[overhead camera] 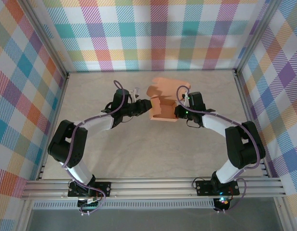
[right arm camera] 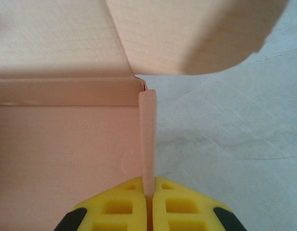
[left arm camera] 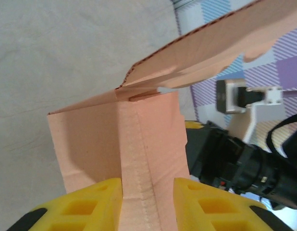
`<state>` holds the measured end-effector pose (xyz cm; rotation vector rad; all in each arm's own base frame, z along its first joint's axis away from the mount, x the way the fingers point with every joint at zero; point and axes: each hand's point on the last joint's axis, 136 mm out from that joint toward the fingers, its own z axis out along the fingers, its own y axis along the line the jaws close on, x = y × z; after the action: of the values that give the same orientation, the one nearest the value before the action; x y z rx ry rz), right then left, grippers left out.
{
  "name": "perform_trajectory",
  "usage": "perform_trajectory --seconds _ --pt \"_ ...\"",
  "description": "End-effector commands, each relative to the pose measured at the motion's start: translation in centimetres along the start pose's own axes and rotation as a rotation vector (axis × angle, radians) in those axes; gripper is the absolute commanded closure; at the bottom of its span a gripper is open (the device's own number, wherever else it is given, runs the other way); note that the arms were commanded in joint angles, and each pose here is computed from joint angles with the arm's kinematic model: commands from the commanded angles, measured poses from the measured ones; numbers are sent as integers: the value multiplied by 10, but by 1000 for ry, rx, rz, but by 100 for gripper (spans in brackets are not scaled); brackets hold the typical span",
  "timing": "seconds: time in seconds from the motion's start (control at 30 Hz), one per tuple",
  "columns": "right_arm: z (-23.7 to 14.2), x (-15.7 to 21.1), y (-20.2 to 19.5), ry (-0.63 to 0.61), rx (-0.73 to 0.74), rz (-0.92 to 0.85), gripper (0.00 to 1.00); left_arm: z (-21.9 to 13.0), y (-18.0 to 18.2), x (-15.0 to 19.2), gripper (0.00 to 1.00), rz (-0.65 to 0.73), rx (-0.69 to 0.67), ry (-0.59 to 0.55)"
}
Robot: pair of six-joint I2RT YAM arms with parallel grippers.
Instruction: Fold the paper box
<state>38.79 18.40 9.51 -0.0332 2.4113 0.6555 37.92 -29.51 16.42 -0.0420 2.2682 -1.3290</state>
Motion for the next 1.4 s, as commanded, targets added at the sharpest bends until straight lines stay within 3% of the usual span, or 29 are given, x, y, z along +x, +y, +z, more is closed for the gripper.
perform_trajectory --seconds 0.0,0.3,0.63,0.87,1.2,1.37 --pt "-19 -31 24 -93 -33 -65 93 5 22 18 67 16 -133 61" --pt "-16 -30 28 -87 -37 -67 93 9 46 34 76 0 -211 99" --pt "-11 -27 34 -78 -45 -66 94 20 63 43 79 -17 -281 130" --pt "-2 -24 43 -78 -68 -17 95 23 81 48 83 -41 -424 137" --pt "10 -14 46 -85 -12 50 96 3 102 49 87 34 -776 138" --pt "14 -9 48 -77 -13 71 96 2 104 51 84 62 -825 151"
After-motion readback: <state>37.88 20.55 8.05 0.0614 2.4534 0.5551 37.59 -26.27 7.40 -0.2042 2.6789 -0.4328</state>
